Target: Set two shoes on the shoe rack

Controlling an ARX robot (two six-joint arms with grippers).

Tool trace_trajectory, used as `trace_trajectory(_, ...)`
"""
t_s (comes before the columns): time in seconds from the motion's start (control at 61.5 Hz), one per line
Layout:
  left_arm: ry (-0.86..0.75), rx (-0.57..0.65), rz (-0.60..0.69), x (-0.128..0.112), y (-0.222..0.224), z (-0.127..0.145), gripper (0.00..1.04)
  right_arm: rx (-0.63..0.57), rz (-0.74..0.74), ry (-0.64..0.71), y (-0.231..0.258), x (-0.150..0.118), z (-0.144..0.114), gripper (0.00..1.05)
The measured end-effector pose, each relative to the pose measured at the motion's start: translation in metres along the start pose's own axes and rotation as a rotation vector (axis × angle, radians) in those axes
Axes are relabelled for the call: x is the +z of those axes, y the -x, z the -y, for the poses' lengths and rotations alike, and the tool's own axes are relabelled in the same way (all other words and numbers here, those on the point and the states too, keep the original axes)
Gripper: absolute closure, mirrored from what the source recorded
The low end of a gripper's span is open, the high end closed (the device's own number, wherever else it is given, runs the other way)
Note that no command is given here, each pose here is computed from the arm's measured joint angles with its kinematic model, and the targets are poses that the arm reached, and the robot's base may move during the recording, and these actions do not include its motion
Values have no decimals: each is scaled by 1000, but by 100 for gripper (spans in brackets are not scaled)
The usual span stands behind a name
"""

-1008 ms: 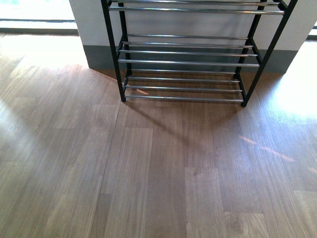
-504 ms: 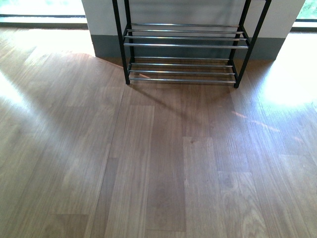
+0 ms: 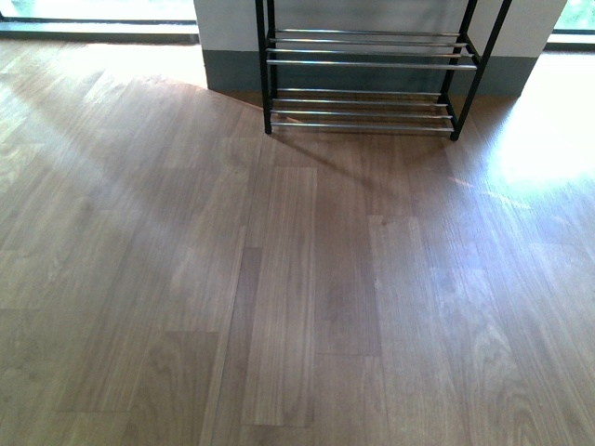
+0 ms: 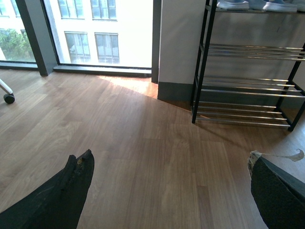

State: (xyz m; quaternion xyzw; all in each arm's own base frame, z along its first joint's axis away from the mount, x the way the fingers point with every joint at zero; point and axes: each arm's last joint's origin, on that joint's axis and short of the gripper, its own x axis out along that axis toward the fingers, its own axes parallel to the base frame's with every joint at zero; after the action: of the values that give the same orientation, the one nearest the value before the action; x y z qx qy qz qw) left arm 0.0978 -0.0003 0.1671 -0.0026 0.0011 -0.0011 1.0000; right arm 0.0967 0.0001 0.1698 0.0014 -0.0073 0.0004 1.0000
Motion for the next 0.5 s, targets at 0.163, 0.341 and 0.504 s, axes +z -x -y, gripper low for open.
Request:
trace_trajectory(0.163,0,2,0,0,0,0,9,1,0,0,0,0,0,9)
trace_trajectory(0.341,0,2,1,0,0,0,9,3,0,0,0,0,0,9)
trace_trajectory(0.504,0,-1,1,0,0,0,9,0,0,0,0,0,0,9)
